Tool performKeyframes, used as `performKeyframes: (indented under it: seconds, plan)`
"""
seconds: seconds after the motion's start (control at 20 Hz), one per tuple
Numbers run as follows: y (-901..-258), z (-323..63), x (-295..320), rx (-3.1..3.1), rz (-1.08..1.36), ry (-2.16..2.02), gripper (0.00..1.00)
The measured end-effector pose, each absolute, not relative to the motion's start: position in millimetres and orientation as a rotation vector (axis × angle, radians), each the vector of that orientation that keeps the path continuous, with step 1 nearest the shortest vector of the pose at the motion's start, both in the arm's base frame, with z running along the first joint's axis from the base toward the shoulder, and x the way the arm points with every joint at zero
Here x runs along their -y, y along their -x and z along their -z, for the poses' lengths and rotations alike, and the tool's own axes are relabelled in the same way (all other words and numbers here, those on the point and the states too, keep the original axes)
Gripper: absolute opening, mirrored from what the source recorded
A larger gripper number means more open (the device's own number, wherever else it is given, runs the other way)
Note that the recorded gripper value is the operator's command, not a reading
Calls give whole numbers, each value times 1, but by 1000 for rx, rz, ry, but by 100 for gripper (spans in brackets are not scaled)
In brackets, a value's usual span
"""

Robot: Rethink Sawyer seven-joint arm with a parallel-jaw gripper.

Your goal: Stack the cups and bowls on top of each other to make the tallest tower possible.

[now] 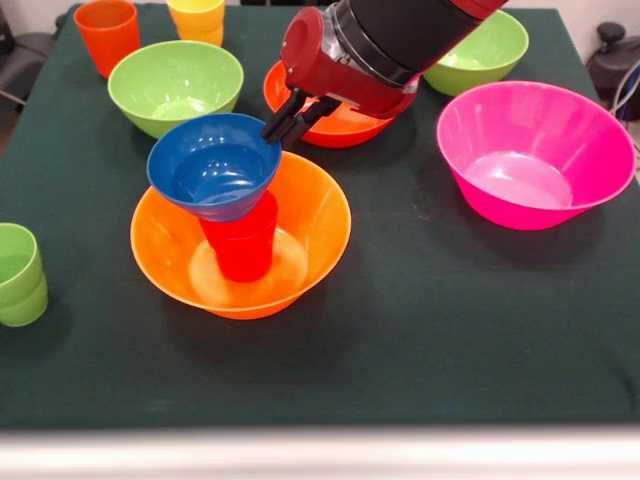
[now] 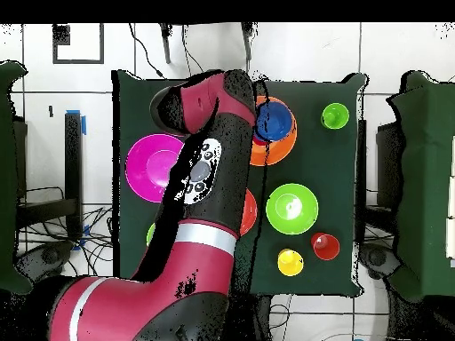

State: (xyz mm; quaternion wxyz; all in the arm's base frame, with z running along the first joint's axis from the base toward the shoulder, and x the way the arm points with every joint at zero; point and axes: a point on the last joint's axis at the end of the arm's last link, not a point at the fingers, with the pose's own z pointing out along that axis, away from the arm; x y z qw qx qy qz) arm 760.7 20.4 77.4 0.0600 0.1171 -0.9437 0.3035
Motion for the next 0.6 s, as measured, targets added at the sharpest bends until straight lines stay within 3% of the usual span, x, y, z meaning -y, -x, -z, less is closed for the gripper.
performKeyframes:
  seconds: [0.6]
  plan:
    - [-762, -78, -25, 2869, -894, -342, 0]
